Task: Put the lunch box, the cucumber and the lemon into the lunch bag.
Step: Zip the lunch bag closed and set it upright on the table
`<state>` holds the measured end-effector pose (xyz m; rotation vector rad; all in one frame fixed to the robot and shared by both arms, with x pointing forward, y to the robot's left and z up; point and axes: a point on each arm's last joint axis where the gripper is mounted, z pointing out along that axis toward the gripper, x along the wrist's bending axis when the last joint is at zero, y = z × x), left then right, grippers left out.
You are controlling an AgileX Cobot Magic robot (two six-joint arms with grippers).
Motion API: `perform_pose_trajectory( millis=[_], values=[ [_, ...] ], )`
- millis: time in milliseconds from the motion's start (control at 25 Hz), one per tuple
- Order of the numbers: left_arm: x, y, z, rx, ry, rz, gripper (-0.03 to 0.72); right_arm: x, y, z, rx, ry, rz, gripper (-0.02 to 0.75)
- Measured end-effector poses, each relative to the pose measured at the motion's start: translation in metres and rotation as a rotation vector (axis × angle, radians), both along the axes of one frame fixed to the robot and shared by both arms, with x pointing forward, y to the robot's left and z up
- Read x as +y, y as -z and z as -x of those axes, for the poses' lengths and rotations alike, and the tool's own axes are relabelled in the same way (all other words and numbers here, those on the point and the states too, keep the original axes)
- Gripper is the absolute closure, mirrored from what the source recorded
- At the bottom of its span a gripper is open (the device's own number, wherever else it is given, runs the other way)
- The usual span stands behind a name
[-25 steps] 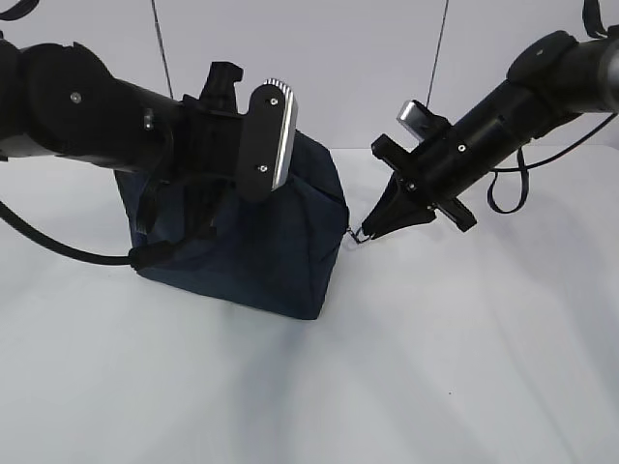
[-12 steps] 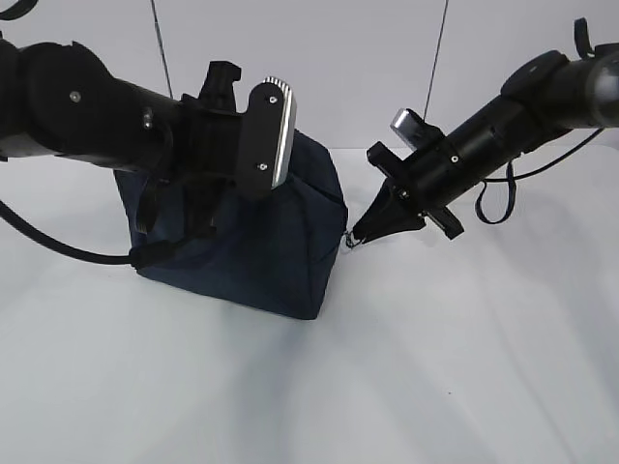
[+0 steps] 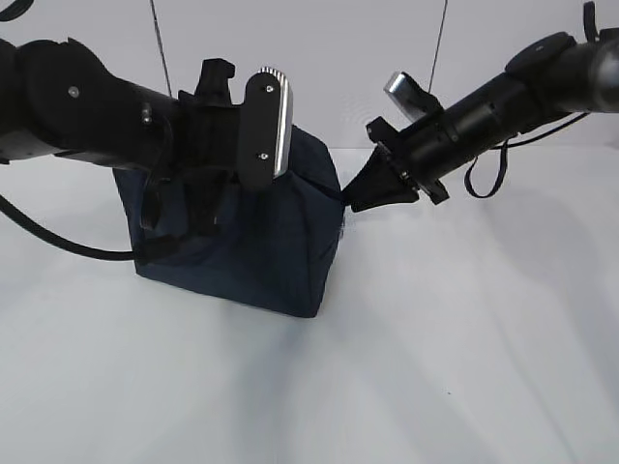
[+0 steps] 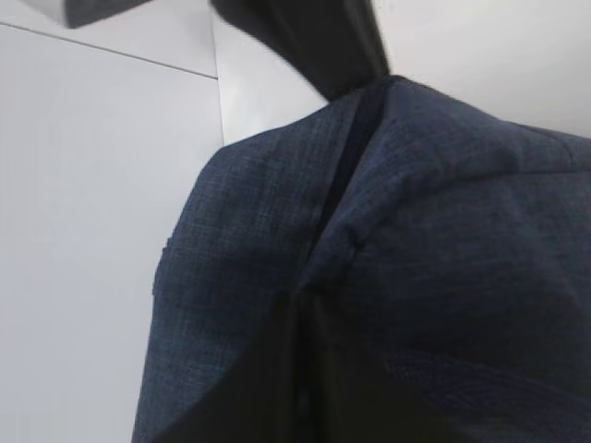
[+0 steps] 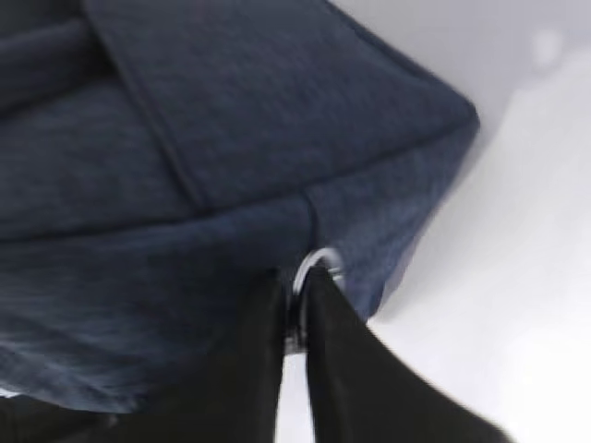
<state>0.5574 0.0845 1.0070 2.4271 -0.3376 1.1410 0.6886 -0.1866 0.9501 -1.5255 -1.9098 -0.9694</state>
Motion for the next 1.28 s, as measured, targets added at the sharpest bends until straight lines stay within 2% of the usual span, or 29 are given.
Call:
perform_pose_trajectory(
  millis=[40,160,280,480,640,760,920,1000,1280],
  values=[
    [0.000,0.000,0.000,0.002,-0.002,0.003,0.695,0.000,-0.004,-0.002,-0.023,-0.007,0.001,0.601],
    [0.000,0.000,0.000,0.017,-0.025,0.034,0.695,-0.001,-0.008,-0.004,-0.061,-0.024,0.005,0.386],
    [0.000,-0.001,0.000,0.052,-0.072,0.095,0.695,-0.002,-0.013,-0.003,-0.093,-0.045,0.024,0.262],
    [0.000,-0.003,-0.002,0.093,-0.157,0.196,0.695,-0.011,-0.035,0.005,-0.283,-0.209,0.175,0.239],
    [0.001,-0.004,-0.004,0.120,-0.222,0.270,0.695,-0.025,-0.049,0.013,-0.413,-0.384,0.369,0.235],
    [0.001,-0.004,-0.004,0.150,-0.256,0.314,0.695,-0.029,-0.072,0.020,-0.499,-0.436,0.427,0.235],
    [0.001,-0.004,-0.004,0.169,-0.277,0.340,0.695,-0.024,-0.109,0.031,-0.651,-0.463,0.356,0.234],
    [0.001,-0.004,-0.004,0.175,-0.284,0.349,0.695,-0.020,-0.117,0.033,-0.685,-0.458,0.307,0.234],
    [0.001,-0.004,-0.004,0.207,-0.320,0.395,0.695,-0.014,-0.100,0.040,-0.677,-0.482,0.204,0.235]
  ],
)
